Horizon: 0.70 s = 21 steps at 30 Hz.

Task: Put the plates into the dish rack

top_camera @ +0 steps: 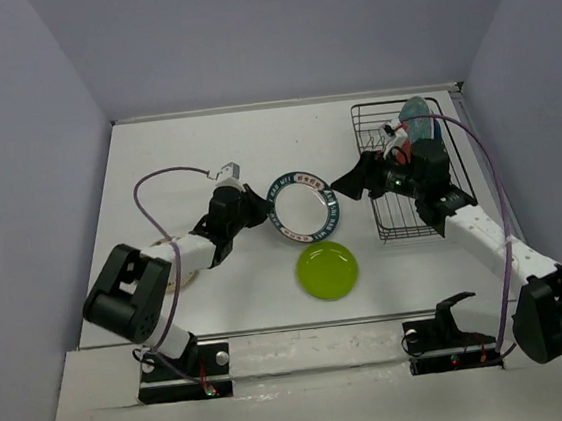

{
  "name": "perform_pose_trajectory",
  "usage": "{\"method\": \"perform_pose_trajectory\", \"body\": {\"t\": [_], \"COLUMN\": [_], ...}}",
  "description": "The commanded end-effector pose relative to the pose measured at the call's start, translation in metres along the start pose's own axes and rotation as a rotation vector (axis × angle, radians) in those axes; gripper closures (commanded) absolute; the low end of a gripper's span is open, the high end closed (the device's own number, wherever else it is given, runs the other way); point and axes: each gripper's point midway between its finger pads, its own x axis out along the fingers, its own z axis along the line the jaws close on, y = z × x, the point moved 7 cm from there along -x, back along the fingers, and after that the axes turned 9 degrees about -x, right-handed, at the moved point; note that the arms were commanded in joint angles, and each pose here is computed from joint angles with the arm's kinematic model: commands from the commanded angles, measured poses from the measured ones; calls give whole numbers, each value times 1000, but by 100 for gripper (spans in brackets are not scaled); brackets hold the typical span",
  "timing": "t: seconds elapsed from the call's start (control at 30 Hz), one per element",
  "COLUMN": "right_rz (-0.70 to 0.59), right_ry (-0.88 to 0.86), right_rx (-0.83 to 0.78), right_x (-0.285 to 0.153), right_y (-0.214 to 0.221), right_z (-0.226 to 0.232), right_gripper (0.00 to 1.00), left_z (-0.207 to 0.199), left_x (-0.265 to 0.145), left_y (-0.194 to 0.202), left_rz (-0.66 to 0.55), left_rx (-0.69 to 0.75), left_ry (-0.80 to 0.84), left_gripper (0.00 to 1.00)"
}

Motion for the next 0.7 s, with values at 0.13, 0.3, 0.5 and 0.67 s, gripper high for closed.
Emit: {"method": "perform_pose_trajectory", "body": {"t": [0.13,0.3,0.5,0.67], "right_rz": [31,108,142,131], "right_ry": [25,-11,-227,-439], "right_rx": [-144,-128,-82,13], "right_x": [26,33,44,44], "right_y": [-18,-6,11,16], "right_z": [7,6,35,55], "right_gripper": [7,6,16,81], "left_z": [-51,-54,-53,-67], "left_x": [-96,-133,-148,-161], "left_y": [-44,-39,-33,-38], "left_rz": [-238,-218,-190,-188], "left_rx": [-47,-50,-34,-13], "left_ry": [267,351,389,452], "left_gripper": [95,95,95,83]}}
